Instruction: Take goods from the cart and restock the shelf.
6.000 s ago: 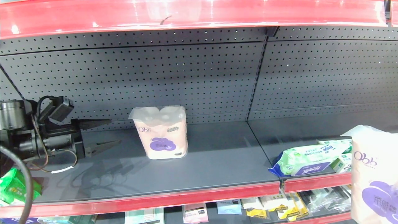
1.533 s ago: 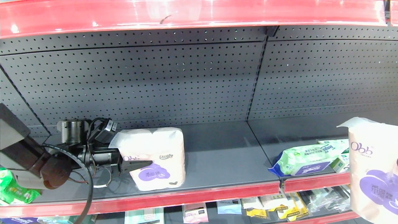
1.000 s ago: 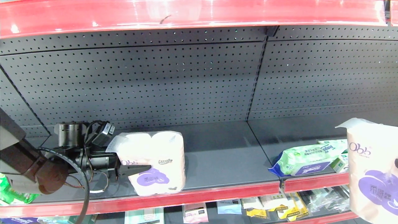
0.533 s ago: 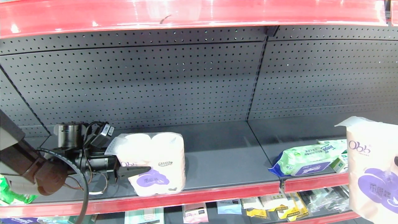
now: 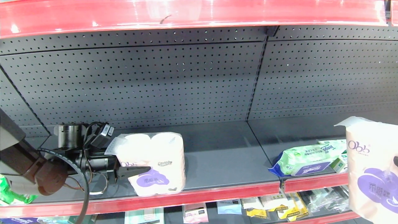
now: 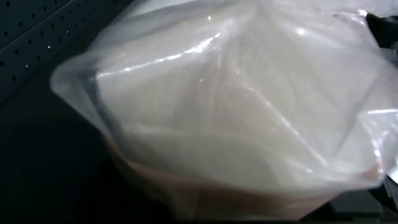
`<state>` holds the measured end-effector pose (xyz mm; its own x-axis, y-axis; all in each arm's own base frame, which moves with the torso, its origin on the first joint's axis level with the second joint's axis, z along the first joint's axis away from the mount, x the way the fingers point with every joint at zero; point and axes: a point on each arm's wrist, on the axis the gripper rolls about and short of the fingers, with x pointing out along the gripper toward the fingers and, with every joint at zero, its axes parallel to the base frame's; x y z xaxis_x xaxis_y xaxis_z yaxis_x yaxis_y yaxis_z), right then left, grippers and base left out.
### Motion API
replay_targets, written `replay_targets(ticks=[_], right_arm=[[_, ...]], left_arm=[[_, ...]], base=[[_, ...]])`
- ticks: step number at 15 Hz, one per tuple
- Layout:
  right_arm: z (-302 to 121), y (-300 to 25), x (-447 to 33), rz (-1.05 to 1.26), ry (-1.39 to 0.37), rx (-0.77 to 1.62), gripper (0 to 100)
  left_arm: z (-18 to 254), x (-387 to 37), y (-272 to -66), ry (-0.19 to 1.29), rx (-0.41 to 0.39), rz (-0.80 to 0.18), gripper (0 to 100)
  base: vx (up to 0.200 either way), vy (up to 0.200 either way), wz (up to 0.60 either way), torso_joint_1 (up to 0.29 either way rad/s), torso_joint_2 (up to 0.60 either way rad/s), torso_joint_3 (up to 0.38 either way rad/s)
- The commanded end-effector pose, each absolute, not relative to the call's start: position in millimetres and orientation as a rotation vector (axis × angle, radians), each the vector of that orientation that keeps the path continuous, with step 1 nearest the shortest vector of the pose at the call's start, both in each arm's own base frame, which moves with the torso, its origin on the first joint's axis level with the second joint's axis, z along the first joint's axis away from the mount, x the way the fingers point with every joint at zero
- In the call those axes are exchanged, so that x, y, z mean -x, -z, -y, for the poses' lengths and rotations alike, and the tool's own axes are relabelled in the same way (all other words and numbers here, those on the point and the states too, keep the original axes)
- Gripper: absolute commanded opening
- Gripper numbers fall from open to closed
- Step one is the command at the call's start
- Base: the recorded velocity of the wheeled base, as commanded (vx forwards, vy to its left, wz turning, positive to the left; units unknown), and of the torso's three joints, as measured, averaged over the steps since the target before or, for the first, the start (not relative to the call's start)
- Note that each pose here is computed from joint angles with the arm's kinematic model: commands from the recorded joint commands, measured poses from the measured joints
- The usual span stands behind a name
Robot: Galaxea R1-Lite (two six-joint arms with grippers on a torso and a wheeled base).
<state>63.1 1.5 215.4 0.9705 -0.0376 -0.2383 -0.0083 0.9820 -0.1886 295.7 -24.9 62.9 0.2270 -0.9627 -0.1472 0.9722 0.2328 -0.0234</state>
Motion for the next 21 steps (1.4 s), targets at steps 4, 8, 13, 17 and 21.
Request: replay_targets(ticks=[4, 8, 13, 17, 21], right_arm=[[-1.5, -215.5, -63.2, -0.243, 0.014, 0.189, 0], [-1.5, -214.4, -63.5, -0.249, 0.014, 0.189, 0], [-1.6, -212.4, -64.2, -0.258, 0.012, 0.188, 0], [-1.9, -211.7, -68.5, -0.275, 0.01, 0.189, 0], [-1.9, -210.5, -69.5, -0.282, 0.011, 0.19, 0]], left_arm=[[24.3, -299.3, -60.1, 1.329, -0.094, -0.134, 100], [24.8, -297.8, -59.4, 1.332, -0.09, -0.138, 100], [24.3, -290.9, -78.5, 1.326, -0.069, -0.131, 100], [23.4, -285.5, -97.5, 1.322, -0.067, -0.106, 100], [20.4, -272.8, -135.4, 1.3, -0.064, -0.06, 100]], base=[[0.0, 0.0, 0.0, 0.0, 0.0, 0.0], [0.0, 0.0, 0.0, 0.0, 0.0, 0.0], [0.0, 0.0, 0.0, 0.0, 0.0, 0.0], [0.0, 0.0, 0.0, 0.0, 0.0, 0.0], [0.0, 0.0, 0.0, 0.0, 0.0, 0.0]])
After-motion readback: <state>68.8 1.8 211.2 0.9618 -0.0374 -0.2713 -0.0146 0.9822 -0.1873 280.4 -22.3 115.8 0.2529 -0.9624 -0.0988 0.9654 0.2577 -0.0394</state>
